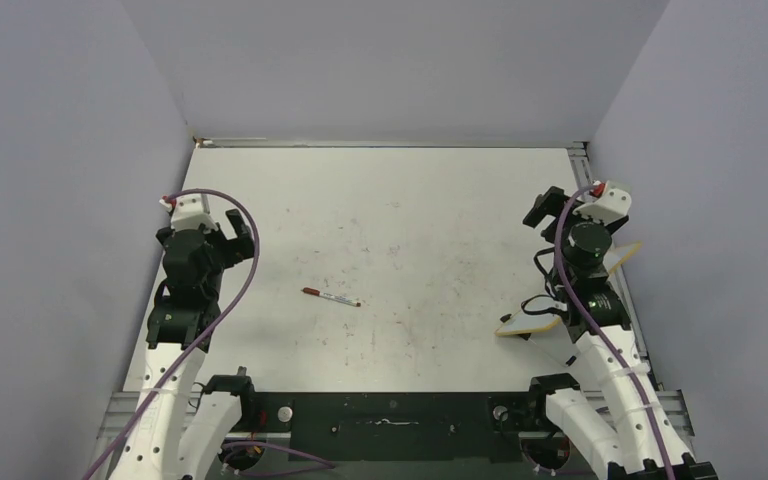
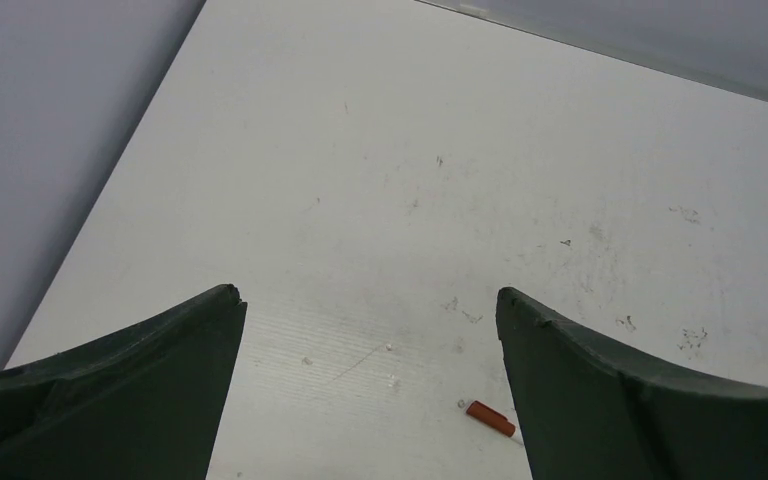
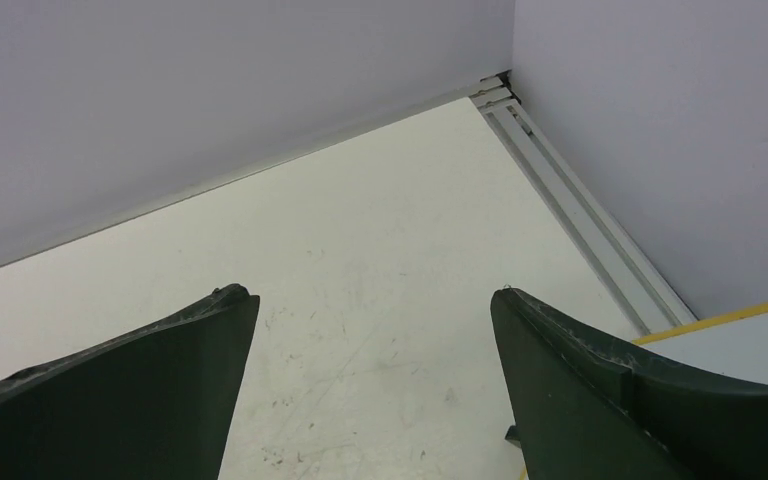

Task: Write a sentence on the whiteboard
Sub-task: Move the whiteboard to the center of the board.

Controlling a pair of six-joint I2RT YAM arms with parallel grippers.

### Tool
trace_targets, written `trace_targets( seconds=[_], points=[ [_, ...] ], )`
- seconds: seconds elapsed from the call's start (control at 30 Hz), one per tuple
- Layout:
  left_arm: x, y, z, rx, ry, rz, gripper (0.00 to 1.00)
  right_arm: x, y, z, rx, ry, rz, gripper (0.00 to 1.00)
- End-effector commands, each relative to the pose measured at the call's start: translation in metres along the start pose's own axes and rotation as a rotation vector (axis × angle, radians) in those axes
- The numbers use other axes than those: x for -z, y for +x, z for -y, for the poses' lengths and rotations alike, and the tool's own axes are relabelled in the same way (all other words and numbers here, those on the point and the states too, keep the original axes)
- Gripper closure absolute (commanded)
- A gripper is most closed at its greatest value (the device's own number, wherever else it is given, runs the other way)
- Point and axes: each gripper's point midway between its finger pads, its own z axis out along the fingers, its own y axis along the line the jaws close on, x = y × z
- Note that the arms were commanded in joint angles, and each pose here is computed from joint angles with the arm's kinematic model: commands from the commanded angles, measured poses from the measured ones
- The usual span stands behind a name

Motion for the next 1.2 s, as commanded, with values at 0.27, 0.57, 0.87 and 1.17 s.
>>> trace_targets(
  seconds=[0.27, 0.57, 0.87, 1.17],
  points=[
    [0.005, -0.028, -0.003, 0.033, -0.022, 0.095, 0.04, 0.022, -0.045, 0.025, -0.076, 0.185, -0.032, 0.1],
    [0.006, -0.014, 0.017, -0.023, 0.092, 0.048, 0.04, 0.031, -0.022, 0.065, -0.064, 0.337, -0.244, 0.1],
    [0.004, -0.005, 0.024, -0.049, 0.106, 0.018, 0.04, 0.047, -0.014, 0.109, -0.137, 0.552, -0.271, 0.1],
    [0.006, 0.0, 0.03, -0.087, 0.115, 0.007, 0.04, 0.07, -0.004, 0.13, -0.099, 0.687, -0.33, 0.1]
  ],
)
